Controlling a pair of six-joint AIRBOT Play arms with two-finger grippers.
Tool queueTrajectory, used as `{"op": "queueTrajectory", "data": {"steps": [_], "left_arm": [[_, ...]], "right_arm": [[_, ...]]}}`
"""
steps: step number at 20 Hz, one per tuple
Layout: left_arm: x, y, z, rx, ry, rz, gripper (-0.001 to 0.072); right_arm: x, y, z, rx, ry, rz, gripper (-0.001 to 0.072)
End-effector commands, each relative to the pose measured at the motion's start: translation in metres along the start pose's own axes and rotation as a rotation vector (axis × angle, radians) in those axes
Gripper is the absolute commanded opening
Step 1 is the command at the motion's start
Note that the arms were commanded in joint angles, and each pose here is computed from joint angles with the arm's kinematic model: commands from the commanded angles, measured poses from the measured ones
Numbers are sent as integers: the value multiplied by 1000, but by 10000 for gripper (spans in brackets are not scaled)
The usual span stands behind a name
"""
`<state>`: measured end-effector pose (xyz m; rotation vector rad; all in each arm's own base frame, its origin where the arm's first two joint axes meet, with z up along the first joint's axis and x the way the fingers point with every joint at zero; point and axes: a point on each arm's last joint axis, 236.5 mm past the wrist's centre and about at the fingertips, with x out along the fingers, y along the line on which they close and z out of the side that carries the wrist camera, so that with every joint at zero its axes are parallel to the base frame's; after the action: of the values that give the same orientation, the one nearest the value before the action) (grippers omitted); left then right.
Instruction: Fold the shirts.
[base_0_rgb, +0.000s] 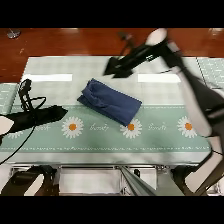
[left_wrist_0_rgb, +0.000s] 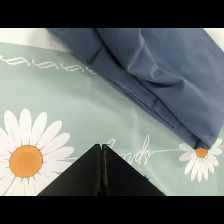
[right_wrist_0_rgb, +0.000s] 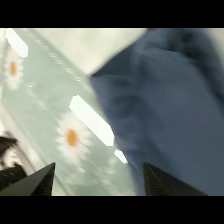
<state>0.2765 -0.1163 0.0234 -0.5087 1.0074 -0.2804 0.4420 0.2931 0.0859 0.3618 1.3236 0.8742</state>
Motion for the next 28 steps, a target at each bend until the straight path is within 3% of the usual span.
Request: {"op": "queueTrajectory", "data": {"steps": [1,3,6,10,18,19,20,21,24,28], "left_arm": [[7,4,3,4,4,11,25],[7,5,3,5,5,11,24],[9,7,-2,0,16,15,24],[16,9,-18,3,57,16,25],[20,-2,-25,23,72,-9,25],[20,-2,-25,24,72,-9,25],[20,-2,-25,24,72,-9,25],[20,-2,-25,23,72,-10,25],[20,-3,-25,18,73,-15,25],[20,-3,-25,18,73,-15,25]], "right_arm": [[-131,-66,-48,10,6,-325,631],[-164,-93,-68,103,-136,-409,631],[-128,-141,-125,354,-336,-434,631],[-21,-154,-186,704,-442,-180,630],[83,-122,-175,706,-185,-30,628],[91,-115,-169,686,-157,-19,597],[100,-108,-162,660,-128,-4,446],[104,-97,-155,584,-84,26,13],[69,-44,-97,289,-56,73,20],[-40,8,10,5,-280,-135,20]]}}
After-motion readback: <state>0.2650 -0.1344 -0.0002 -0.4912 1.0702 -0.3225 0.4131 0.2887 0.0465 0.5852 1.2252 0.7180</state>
